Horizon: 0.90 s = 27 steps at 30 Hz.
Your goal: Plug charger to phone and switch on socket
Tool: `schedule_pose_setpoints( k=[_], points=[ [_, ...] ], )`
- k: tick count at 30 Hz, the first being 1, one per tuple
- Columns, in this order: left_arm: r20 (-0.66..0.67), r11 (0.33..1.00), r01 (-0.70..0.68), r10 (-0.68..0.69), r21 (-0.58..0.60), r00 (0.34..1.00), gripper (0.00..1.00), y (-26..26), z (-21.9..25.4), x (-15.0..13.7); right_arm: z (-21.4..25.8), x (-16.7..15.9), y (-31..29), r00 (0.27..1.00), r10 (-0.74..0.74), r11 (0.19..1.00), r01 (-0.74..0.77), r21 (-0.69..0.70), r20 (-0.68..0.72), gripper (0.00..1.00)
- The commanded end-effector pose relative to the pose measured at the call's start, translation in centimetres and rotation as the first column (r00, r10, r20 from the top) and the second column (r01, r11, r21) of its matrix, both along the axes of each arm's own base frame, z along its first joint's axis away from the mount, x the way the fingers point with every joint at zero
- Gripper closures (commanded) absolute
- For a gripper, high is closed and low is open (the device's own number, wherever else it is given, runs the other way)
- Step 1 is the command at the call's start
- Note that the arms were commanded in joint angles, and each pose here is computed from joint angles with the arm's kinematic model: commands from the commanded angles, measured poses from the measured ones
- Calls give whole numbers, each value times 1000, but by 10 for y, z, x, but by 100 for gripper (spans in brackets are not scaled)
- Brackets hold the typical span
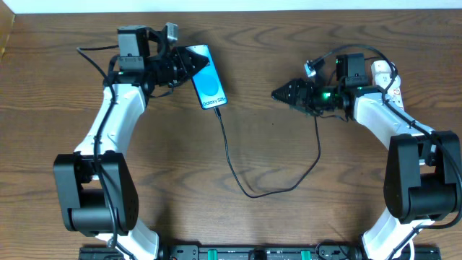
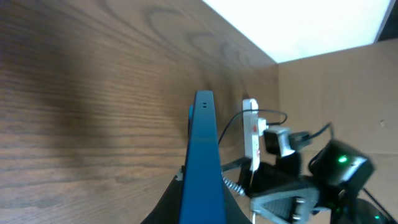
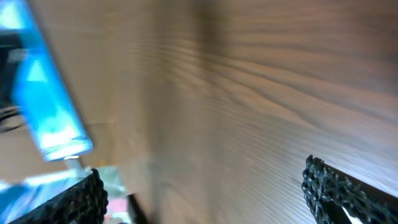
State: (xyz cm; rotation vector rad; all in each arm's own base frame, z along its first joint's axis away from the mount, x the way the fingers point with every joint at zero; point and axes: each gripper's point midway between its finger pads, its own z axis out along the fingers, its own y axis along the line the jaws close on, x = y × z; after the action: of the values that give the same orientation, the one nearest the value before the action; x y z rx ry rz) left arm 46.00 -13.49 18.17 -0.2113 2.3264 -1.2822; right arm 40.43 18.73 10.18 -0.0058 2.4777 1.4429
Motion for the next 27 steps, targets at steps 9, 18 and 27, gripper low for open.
schedule_pose_setpoints(
  k=[9,18,27],
  points=[
    [-15,991,38,-36,130,999,93,-45,-23,-7,57,0,22,990,115,954,-134,269,86,1],
    [-226,982,126,-93,138,970,93,-87,-103,-26,87,13,25,973,109,935,-170,312,204,1],
    [-288,976,206,-177,72,941,93,-118,-129,-41,96,15,26,963,110,928,-189,322,248,1]
  ],
)
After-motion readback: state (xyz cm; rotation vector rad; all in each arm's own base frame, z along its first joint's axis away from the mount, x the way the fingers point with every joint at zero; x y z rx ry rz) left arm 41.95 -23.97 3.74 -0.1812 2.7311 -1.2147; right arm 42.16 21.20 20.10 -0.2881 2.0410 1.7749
